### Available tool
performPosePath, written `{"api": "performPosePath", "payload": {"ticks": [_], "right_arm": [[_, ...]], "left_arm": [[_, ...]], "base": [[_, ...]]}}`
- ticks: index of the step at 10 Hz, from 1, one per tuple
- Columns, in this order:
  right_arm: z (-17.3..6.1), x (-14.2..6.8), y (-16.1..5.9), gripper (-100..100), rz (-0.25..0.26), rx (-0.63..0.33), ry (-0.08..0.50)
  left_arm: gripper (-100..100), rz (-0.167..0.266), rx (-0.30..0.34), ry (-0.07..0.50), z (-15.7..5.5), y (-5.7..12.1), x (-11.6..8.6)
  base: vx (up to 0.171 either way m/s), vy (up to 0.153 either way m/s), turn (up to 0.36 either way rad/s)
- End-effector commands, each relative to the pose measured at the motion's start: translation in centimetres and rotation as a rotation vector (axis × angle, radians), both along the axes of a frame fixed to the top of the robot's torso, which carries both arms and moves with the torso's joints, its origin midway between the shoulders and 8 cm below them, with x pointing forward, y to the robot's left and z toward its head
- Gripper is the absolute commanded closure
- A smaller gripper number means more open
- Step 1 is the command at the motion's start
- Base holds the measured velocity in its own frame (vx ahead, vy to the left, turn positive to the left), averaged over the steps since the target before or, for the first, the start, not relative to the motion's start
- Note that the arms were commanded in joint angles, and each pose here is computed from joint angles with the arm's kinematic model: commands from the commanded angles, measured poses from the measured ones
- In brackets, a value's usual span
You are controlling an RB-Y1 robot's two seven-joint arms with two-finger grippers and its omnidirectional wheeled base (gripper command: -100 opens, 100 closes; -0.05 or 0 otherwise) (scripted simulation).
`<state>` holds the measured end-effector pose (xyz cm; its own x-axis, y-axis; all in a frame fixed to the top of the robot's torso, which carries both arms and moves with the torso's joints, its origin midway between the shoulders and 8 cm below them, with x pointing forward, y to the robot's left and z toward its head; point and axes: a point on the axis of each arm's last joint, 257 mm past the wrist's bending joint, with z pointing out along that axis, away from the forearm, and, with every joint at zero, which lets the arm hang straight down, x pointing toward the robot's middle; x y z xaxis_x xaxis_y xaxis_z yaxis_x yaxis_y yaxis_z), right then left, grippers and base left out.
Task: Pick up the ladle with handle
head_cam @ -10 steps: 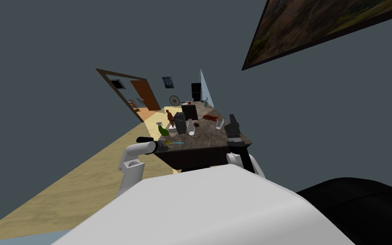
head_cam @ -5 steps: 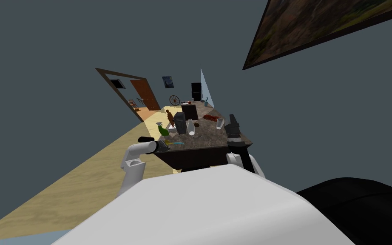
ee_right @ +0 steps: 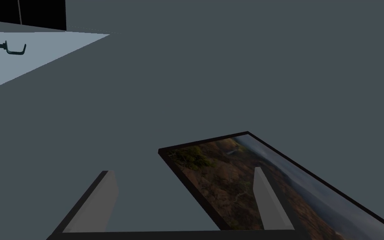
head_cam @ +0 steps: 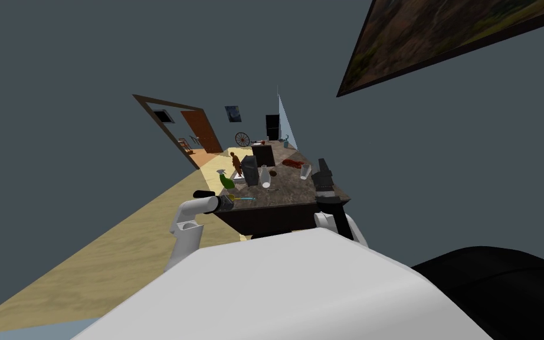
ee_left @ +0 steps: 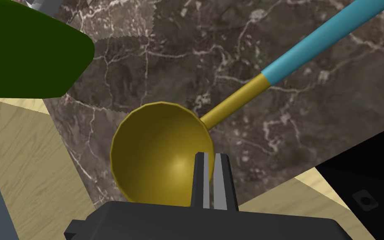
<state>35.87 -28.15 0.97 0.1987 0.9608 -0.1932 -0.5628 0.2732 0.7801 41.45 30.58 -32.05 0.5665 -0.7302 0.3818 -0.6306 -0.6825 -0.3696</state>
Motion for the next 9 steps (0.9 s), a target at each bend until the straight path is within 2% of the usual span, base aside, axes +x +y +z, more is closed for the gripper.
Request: {"api": "performPosePath", "payload": {"ticks": [1, 3, 4, 5, 7, 8, 9], "right_arm": [[0.0, 0.0, 0.0, 0, 0.000, 0.000, 0.000], [0.0, 0.0, 0.0, 0, 0.000, 0.000, 0.000], [0.0, 0.0, 0.0, 0, 0.000, 0.000, 0.000], [0.0, 0.0, 0.0, 0, 0.000, 0.000, 0.000], [0.0, 0.0, 0.0, 0, 0.000, 0.000, 0.000], [0.0, 0.0, 0.0, 0, 0.000, 0.000, 0.000], [0.0, 0.0, 0.0, 0, 0.000, 0.000, 0.000]], "left_arm": [[100, 0.000, 0.000, 0.000, 0.0, 0.0, 0.0], [100, 0.000, 0.000, -0.001, 0.0, 0.0, 0.0], [0, -0.001, 0.001, -0.001, 0.0, 0.0, 0.0], [100, 0.000, -0.001, 0.002, 0.8, -0.1, -0.4], [100, 0.000, -0.001, 0.002, 1.6, -0.2, -0.8], [100, 0.000, -0.001, 0.000, 1.3, -0.2, -0.7], [0, 0.000, -0.001, 0.001, 1.3, -0.2, -0.7]], "base": [[0.000, 0.000, 0.000], [0.000, 0.000, 0.000], [0.000, 0.000, 0.000], [0.003, 0.004, -0.013], [0.002, 0.002, -0.007], [0.000, 0.000, 0.000], [0.000, 0.000, 0.000]]}}
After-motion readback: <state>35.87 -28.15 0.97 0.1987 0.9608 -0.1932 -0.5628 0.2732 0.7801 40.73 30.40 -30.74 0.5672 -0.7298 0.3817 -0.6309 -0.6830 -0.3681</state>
